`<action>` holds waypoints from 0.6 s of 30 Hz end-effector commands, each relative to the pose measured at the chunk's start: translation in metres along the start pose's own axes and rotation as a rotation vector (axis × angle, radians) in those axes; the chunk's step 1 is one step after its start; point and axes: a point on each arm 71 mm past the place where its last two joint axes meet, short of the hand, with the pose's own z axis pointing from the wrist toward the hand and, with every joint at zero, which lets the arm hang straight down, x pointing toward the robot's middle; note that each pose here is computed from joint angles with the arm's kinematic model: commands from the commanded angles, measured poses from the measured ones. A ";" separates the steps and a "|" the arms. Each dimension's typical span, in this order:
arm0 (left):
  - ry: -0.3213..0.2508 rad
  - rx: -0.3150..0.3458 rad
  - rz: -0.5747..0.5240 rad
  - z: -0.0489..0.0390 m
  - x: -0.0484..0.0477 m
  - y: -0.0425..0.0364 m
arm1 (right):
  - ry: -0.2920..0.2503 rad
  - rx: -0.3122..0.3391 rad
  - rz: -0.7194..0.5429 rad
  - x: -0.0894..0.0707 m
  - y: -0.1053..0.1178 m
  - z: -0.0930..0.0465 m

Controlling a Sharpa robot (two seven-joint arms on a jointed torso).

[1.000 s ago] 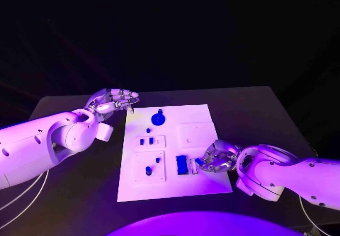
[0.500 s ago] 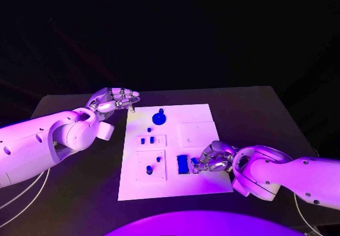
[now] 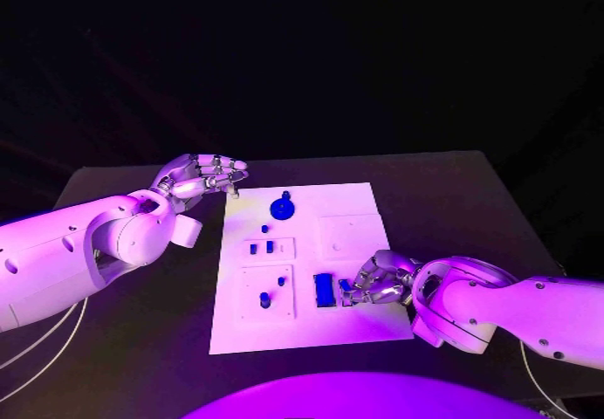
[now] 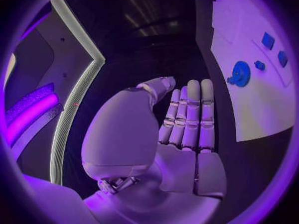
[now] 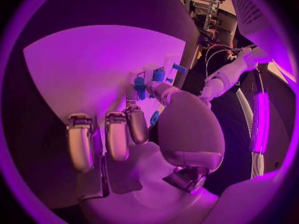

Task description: Assemble the parts on the task board

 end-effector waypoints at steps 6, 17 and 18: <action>0.020 0.006 -0.002 0.0003 0.0025 -0.0009 | 0.015 -0.013 -0.035 0.003 0.002 0.001; 0.017 0.005 -0.001 -0.0001 0.0016 -0.0008 | 0.013 -0.018 -0.039 0.003 0.003 0.001; 0.016 0.005 -0.001 -0.0001 0.0015 -0.0008 | 0.013 -0.019 -0.039 0.003 0.003 0.001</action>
